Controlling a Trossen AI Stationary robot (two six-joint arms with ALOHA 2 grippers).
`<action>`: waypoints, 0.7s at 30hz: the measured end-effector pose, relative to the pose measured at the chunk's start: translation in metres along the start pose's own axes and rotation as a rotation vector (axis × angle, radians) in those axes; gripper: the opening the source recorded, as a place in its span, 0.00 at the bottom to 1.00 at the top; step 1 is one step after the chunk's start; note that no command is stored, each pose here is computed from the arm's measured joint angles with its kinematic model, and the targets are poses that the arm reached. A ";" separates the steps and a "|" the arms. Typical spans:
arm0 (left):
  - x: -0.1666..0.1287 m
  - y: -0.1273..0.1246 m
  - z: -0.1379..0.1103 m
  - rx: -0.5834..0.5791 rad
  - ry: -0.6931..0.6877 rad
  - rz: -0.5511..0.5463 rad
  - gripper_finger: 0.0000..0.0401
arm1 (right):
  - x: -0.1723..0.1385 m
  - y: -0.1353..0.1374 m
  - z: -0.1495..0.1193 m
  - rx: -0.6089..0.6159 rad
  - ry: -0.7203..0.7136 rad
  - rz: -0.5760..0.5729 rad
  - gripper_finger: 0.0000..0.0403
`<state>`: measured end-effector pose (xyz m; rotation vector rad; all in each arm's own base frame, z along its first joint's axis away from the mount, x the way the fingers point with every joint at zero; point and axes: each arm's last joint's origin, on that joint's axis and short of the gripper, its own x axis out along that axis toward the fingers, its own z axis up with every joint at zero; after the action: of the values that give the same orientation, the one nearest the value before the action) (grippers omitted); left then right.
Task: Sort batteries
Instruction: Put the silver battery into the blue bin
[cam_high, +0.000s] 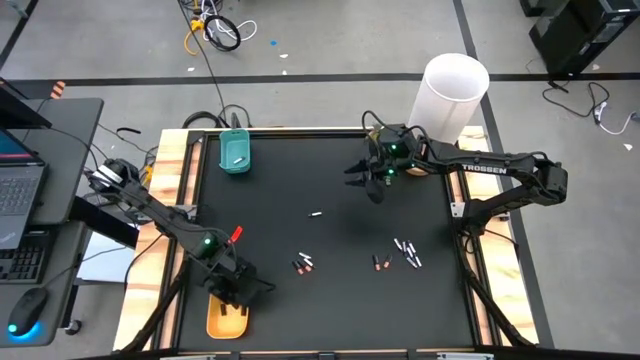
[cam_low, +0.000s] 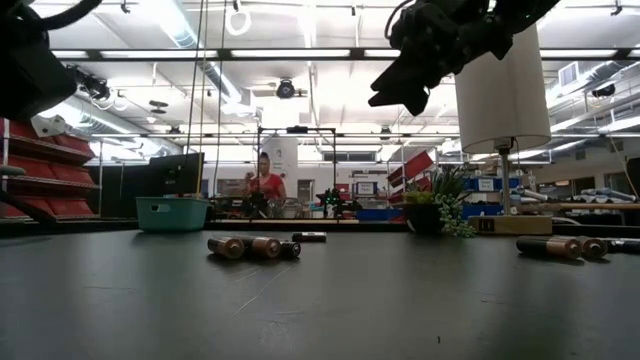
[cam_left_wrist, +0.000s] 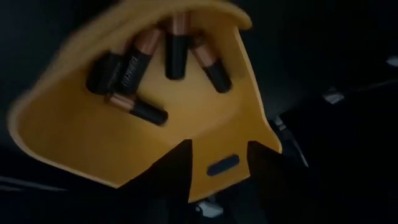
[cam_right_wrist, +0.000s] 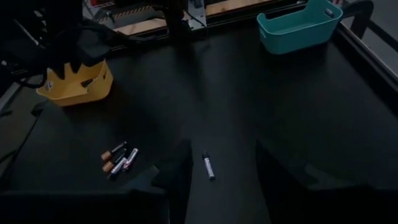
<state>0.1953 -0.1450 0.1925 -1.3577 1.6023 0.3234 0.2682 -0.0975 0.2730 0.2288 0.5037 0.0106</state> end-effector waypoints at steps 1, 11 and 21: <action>-0.001 -0.002 -0.001 0.005 0.017 -0.007 0.43 | 0.000 0.000 0.000 0.000 -0.001 0.000 0.40; -0.049 -0.066 -0.010 0.126 0.054 -0.442 0.40 | 0.000 0.000 0.000 0.045 0.001 -0.002 0.39; -0.083 -0.076 0.053 0.015 -0.448 -0.623 0.40 | -0.011 0.024 -0.015 0.187 0.182 0.037 0.32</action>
<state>0.2794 -0.0823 0.2598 -1.5626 0.7659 0.2108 0.2521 -0.0711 0.2705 0.4228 0.6825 0.0205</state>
